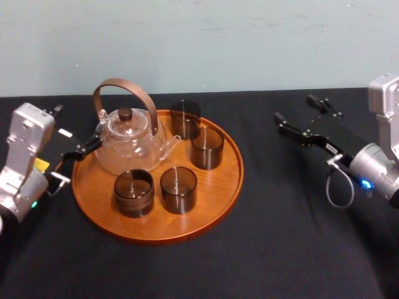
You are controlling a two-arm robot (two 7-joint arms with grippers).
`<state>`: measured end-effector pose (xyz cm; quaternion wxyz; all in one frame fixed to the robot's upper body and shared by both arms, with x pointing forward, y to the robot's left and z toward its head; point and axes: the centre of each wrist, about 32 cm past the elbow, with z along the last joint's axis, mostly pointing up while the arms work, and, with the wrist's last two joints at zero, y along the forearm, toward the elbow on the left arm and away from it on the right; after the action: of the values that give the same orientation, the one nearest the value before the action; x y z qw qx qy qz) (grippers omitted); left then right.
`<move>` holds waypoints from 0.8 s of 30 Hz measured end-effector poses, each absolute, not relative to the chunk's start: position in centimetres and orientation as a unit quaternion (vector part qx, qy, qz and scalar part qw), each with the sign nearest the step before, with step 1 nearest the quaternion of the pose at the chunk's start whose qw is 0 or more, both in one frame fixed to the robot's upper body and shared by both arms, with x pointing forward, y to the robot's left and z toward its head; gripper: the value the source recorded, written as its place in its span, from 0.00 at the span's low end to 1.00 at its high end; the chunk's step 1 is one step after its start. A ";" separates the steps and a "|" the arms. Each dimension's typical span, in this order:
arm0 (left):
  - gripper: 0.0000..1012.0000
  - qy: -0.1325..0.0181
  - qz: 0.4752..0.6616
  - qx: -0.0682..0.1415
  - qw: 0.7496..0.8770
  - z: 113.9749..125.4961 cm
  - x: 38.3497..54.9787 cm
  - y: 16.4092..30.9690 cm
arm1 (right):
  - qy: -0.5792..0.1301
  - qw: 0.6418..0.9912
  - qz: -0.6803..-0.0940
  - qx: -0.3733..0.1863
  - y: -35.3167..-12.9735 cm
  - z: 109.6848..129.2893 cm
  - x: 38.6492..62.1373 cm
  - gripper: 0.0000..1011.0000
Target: Pick up the glass from the table and place it on the tray.
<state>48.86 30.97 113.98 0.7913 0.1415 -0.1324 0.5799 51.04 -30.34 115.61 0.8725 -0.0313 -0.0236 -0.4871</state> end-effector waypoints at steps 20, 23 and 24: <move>0.99 -0.132 0.580 0.141 0.791 114.0 48.9 31.0 | -0.022 0.837 -0.545 -0.046 -32.0 114.3 50.5 0.99; 0.99 -0.132 0.580 0.141 0.791 114.0 48.9 31.0 | -0.022 0.837 -0.545 -0.046 -32.0 114.3 50.4 0.99; 0.99 -0.132 0.580 0.142 0.791 114.0 48.9 31.0 | -0.022 0.837 -0.545 -0.046 -32.0 114.3 50.5 0.99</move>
<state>48.86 30.97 113.98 0.7913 0.1415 -0.1324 0.5799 50.45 -32.02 114.32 0.8367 -0.0463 -0.0223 -0.5453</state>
